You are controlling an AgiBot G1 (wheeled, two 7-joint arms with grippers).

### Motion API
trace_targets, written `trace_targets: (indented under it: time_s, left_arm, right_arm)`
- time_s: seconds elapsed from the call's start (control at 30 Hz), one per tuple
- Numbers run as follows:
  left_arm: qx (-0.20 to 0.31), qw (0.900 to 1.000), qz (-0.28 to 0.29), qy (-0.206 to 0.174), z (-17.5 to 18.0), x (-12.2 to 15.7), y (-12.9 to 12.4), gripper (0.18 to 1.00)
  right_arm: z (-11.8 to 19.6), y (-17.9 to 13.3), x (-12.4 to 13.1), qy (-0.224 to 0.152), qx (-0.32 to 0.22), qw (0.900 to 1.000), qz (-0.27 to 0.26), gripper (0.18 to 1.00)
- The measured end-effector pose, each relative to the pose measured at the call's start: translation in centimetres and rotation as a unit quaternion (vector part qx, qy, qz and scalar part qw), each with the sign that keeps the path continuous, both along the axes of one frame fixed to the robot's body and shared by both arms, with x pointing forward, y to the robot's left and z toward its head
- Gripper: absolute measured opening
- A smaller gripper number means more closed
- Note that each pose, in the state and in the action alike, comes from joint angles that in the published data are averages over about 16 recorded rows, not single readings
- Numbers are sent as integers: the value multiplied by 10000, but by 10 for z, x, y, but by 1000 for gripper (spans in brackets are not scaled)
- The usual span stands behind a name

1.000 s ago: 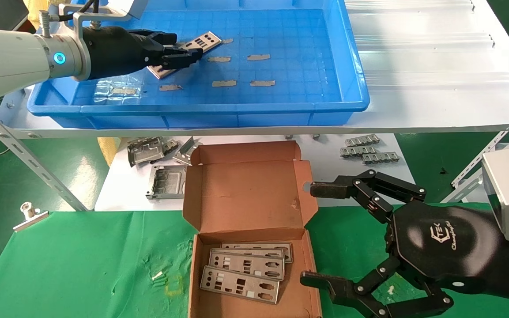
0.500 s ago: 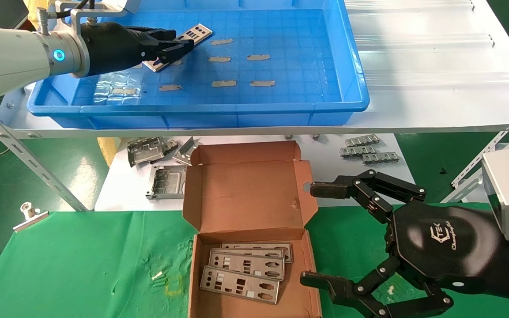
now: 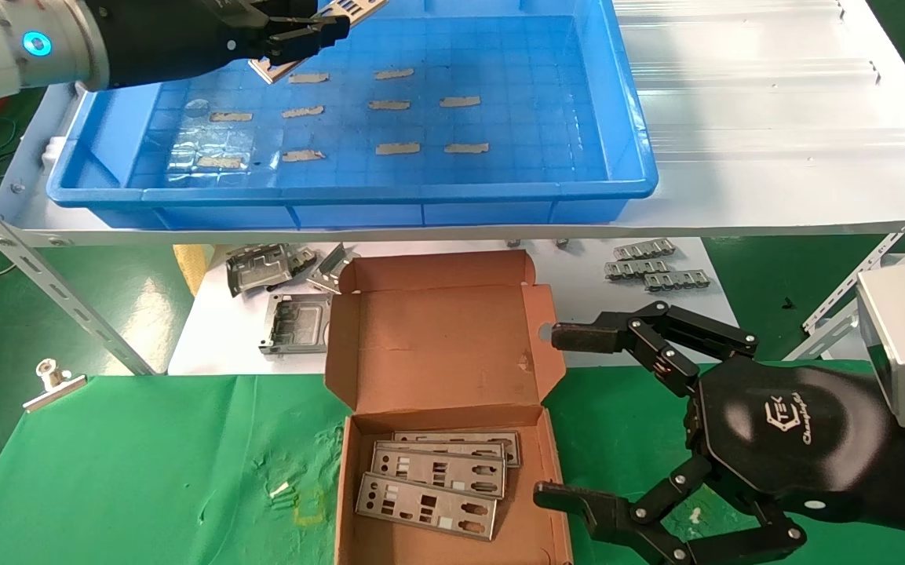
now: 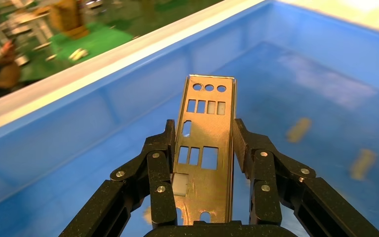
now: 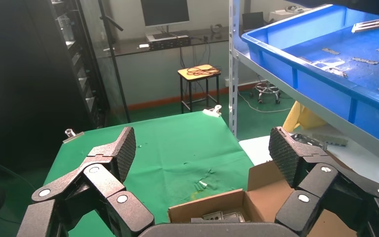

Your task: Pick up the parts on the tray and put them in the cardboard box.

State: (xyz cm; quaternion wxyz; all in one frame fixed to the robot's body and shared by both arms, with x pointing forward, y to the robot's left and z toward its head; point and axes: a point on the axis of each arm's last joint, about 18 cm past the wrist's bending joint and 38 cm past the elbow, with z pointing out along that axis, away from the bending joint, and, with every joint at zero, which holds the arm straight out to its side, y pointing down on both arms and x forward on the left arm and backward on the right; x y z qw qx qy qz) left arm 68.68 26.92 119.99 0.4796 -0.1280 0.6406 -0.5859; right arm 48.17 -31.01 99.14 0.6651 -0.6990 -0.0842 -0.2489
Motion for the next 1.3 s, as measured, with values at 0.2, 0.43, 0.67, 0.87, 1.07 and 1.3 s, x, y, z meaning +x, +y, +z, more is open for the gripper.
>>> trace_targets:
  time_s: [0.2,0.43,0.67,0.87,1.07,1.3]
  left_arm:
    - [442,9961,-757,-40,-10,-29,0,450]
    - [1013,9816,-1615,-85,-38,-59,2,449]
    - [1645,9620,-2178,-117,-87,-73,1,448]
    - [2176,9447,-2453,-8,-147,-69,-11,448]
    - [2617,9299,-2581,104,-216,-53,-32,447]
    - [3036,9199,-2482,2,-281,-29,-49,447]
  right_arm:
    - [0,0,0,0,0,10000,0,1000]
    - [0,0,0,0,0,10000,0,1000]
    - [0,0,0,0,0,10000,0,1000]
    - [0,0,0,0,0,10000,0,1000]
    - [0,0,0,0,0,10000,0,1000]
    - [0,0,0,0,0,10000,0,1000]
